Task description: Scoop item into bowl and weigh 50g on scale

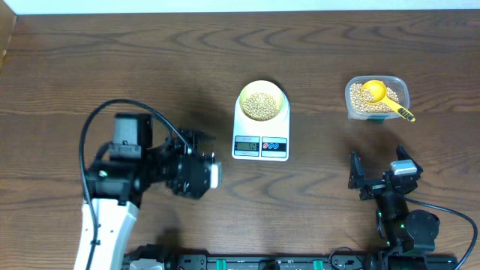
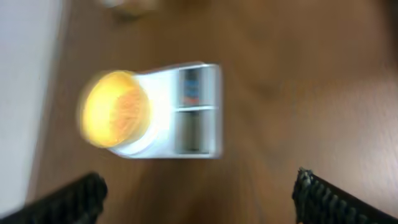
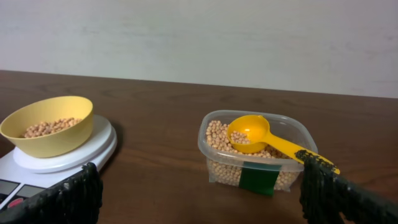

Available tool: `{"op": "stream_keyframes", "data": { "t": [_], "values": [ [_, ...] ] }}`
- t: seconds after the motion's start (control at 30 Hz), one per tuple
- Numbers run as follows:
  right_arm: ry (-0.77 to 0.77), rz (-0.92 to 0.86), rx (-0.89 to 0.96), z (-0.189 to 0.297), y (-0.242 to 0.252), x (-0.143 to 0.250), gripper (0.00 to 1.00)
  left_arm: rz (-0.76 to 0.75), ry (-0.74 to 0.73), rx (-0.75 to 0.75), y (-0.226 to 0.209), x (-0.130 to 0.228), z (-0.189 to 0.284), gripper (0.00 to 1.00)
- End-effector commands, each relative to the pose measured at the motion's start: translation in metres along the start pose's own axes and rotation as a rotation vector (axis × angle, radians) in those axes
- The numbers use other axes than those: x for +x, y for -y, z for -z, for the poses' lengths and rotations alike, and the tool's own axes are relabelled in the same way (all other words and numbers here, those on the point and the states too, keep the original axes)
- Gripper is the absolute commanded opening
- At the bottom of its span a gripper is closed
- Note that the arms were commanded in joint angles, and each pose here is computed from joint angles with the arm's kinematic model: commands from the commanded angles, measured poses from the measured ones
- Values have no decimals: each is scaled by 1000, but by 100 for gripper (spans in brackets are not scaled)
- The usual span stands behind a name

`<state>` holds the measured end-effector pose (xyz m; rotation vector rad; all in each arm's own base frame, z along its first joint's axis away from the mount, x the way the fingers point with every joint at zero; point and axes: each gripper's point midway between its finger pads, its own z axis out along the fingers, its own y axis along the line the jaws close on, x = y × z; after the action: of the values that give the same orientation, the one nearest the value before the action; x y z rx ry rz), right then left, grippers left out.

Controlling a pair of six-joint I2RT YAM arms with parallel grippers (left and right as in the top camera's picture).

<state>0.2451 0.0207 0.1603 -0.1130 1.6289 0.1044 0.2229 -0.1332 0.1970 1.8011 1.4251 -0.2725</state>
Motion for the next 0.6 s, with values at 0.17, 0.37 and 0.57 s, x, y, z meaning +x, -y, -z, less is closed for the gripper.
{"op": "stream_keyframes", "data": {
  "t": [0.17,0.37,0.57],
  "values": [
    [-1,12,5,0,0,1,99,856,161,-354,-48,36,-26,98],
    [-1,12,5,0,0,1,99,1311,209,-654,-66,82,-15,97],
    [-1,12,5,0,0,1,99,1247,204,-865,-66,109,-4,98]
  ]
}}
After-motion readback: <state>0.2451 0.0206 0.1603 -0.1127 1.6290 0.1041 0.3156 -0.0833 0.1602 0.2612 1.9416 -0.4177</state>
